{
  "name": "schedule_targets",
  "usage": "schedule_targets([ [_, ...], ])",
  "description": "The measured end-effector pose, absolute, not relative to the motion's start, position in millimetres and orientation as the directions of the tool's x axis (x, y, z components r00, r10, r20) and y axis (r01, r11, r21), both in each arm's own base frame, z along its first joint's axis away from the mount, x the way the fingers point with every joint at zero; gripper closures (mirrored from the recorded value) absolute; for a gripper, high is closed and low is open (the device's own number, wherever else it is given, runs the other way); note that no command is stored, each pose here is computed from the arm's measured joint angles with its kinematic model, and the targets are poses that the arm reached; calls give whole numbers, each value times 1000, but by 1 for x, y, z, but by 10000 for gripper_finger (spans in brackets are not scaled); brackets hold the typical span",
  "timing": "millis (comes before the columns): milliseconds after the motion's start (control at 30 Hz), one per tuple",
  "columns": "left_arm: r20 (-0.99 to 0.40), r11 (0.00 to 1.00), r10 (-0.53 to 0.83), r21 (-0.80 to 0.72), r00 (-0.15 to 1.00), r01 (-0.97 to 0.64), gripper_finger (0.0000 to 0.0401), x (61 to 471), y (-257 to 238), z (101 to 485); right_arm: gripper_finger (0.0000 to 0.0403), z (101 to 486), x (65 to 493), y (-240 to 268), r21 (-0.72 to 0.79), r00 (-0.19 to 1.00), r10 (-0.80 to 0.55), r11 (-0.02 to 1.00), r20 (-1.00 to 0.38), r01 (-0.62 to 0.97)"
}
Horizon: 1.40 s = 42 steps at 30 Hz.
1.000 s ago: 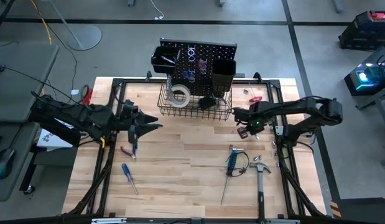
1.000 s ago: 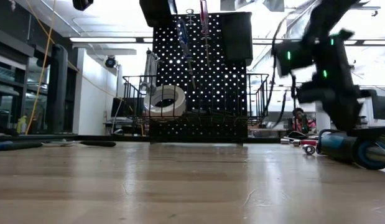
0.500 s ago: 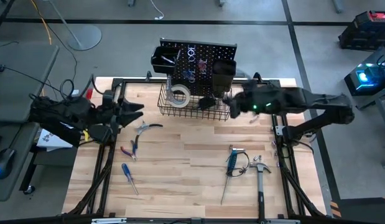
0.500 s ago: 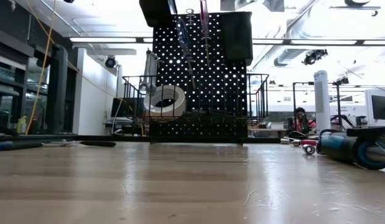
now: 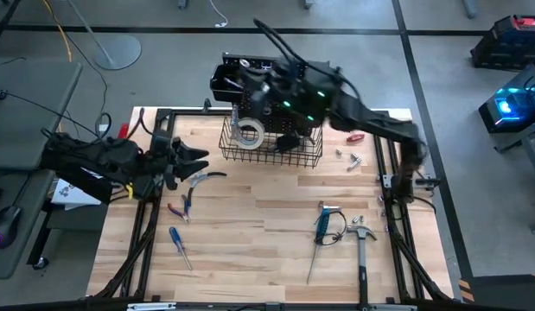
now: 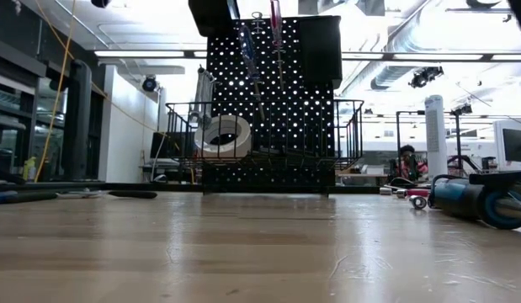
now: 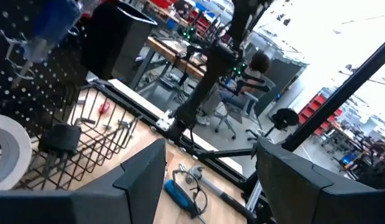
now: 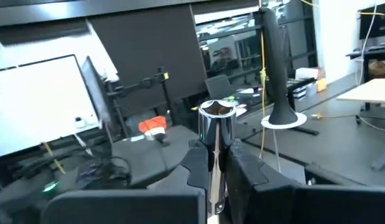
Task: Hang tools onto peg board
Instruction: Put the extension bar in the left black bin on the pegboard
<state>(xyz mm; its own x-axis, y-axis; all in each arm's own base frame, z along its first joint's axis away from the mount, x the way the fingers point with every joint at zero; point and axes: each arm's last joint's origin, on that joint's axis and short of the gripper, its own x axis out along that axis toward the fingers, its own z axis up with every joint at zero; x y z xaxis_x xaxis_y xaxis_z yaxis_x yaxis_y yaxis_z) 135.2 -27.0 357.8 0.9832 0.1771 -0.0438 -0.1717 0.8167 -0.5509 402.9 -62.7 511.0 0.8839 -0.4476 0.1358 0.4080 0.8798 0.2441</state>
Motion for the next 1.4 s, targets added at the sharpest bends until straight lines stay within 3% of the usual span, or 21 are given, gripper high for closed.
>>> schedule_targets([
  [300,-51,810,157,-565,986,-158,169,141,-30,357,382,474,424,-106,333,868,-496,818,0,468],
  [733,-50,830,153,-536,987,-156,169,141,-30,357,203,473,421,-104,253,864,-503,832,-34,494],
  [967,-63,832,153,-530,986,-163,169,141,-30,355,176,511,376,-87,91,863,-500,859,-65,504],
  [1233,-110,836,155,-514,982,-189,169,142,-30,350,176,512,321,-26,69,834,-418,880,-359,471],
  [1300,-122,838,155,-509,980,-196,169,142,-30,349,176,501,311,-9,83,779,-395,867,-486,491],
  [1400,-131,839,156,-505,979,-201,169,142,-30,348,176,462,307,18,57,596,-374,814,-710,579],
])
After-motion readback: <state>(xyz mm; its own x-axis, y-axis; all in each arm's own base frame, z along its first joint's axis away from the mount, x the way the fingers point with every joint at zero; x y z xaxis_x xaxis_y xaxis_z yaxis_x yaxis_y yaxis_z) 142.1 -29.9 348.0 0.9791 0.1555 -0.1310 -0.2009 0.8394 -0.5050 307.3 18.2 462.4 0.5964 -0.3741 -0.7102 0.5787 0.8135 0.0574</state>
